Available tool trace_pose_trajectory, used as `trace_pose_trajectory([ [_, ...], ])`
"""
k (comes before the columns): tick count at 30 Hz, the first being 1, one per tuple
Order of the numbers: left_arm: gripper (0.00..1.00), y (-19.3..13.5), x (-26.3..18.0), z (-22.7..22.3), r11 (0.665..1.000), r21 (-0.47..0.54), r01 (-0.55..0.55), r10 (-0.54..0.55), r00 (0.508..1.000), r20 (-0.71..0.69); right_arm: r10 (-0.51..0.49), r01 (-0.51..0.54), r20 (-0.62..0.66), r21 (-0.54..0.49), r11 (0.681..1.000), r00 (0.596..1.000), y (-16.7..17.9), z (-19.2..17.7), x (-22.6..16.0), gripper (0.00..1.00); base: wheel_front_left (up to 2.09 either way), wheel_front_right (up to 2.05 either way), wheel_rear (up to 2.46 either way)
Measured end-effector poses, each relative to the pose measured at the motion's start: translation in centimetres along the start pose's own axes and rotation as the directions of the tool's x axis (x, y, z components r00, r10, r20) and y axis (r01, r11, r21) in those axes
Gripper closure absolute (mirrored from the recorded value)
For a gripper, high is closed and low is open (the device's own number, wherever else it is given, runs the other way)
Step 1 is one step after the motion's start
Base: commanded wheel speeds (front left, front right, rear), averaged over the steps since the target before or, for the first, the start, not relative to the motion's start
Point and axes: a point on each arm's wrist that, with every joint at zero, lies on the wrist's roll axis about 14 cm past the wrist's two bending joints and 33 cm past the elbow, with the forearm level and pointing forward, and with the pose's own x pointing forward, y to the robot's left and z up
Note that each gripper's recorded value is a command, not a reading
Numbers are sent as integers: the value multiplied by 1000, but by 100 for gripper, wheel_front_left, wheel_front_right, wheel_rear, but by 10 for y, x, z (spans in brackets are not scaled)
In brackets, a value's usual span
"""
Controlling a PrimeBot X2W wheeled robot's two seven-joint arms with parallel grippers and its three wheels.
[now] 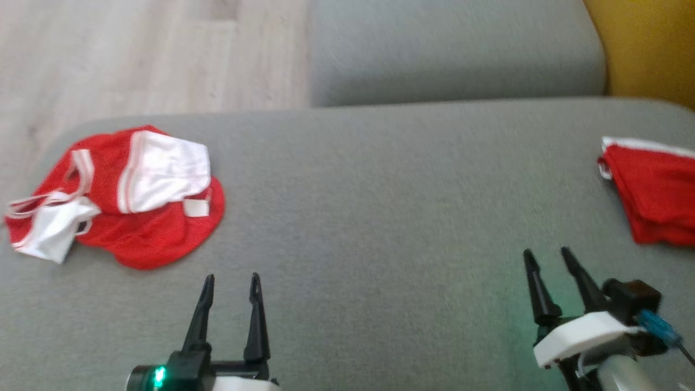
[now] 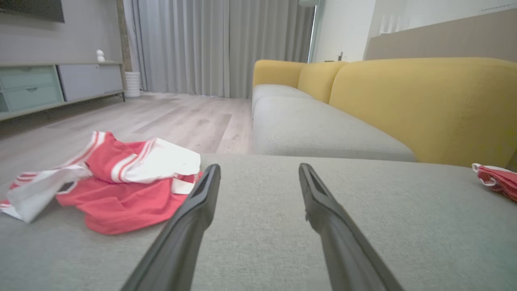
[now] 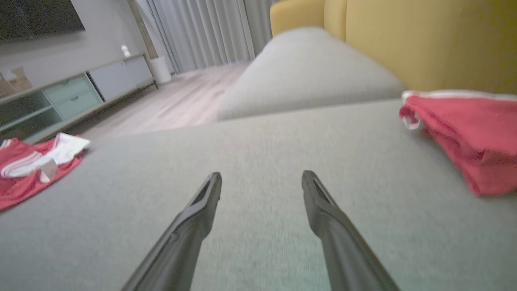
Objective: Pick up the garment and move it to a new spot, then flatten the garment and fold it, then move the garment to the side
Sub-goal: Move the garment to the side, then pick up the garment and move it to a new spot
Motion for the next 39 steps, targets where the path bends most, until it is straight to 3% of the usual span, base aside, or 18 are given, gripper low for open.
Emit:
trace_pose_trajectory([
  [3, 0, 13, -12, 13, 999, 16, -34, 33, 998, 47, -6, 6, 121, -2, 1000, 993, 10, 31, -7, 0, 0, 0, 0],
  [6, 0, 24, -27, 17, 998, 30, -56, 54, 996, 69, -12, 13, 172, -3, 1000, 985, 20, 38, -25, 0, 0, 0, 0],
  [13, 0, 38, -49, 20, 997, 40, -68, 64, 994, 90, -62, 67, 156, -32, 997, 986, 14, 22, -60, 0, 0, 0, 0],
  [39, 0, 33, -52, 11, 997, 66, -36, 32, 997, 64, -65, 76, 195, -49, 996, 979, 17, 31, -66, 0, 0, 0, 0],
])
